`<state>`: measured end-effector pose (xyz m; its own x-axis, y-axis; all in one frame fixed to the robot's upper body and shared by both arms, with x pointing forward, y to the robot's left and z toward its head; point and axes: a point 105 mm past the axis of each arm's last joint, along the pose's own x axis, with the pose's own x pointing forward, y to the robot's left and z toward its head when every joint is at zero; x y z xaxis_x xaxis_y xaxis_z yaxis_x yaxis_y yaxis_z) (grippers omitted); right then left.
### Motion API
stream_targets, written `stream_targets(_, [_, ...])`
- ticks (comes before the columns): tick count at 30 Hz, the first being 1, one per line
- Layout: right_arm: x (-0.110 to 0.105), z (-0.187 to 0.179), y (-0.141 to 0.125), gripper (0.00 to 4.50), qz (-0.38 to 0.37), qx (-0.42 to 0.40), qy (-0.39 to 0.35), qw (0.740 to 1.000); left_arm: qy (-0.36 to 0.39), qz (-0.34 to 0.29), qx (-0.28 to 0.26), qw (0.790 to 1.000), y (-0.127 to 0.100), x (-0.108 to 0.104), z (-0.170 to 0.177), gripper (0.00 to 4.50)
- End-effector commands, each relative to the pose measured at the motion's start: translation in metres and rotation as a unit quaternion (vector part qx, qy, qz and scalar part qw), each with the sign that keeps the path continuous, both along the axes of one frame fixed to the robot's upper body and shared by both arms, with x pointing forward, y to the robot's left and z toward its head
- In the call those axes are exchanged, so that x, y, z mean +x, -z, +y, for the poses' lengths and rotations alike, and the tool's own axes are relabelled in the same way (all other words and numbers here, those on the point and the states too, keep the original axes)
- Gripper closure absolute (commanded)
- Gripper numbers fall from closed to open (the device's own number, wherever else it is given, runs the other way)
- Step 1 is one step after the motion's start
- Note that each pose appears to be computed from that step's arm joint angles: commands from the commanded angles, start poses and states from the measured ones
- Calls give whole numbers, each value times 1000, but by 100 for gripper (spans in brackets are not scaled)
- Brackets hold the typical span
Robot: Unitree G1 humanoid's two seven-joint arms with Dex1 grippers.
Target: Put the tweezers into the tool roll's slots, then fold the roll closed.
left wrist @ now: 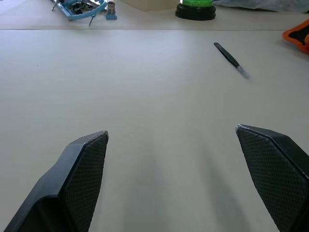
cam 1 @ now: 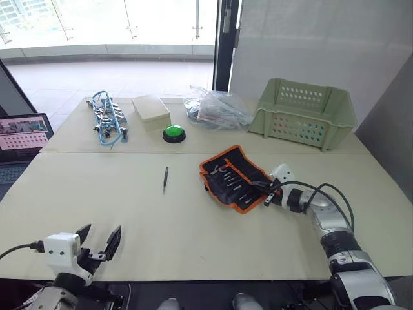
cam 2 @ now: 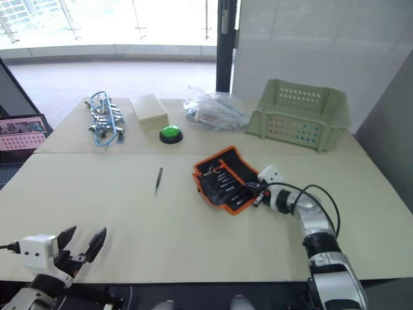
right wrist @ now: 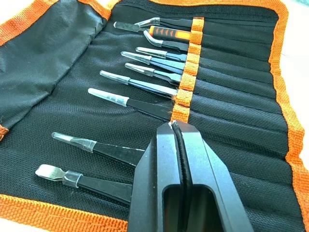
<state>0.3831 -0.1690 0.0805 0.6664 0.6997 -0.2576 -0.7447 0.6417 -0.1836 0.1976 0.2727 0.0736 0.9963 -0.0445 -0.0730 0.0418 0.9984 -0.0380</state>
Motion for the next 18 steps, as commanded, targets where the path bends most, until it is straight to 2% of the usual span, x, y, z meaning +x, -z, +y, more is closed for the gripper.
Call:
stream_targets(1, [-15,-3,41,450,71,-34,-6,997,1,-21,14,1000,-7,2,1,2])
stream_targets(6, [-16,-5,41,450,71,-33,-2,997,6,-28,19,999,-9,4,2,2])
stream_targets(8, [-16,-6,41,450,70,-31,1,997,8,-28,16,999,-11,13,3,2])
stream_targets(13, [-19,-10,42,450,69,-25,11,997,37,-50,1,998,-29,43,-10,2])
stream_targets(18, [-25,-15,43,450,66,-19,24,997,31,-38,10,999,-35,78,-30,2])
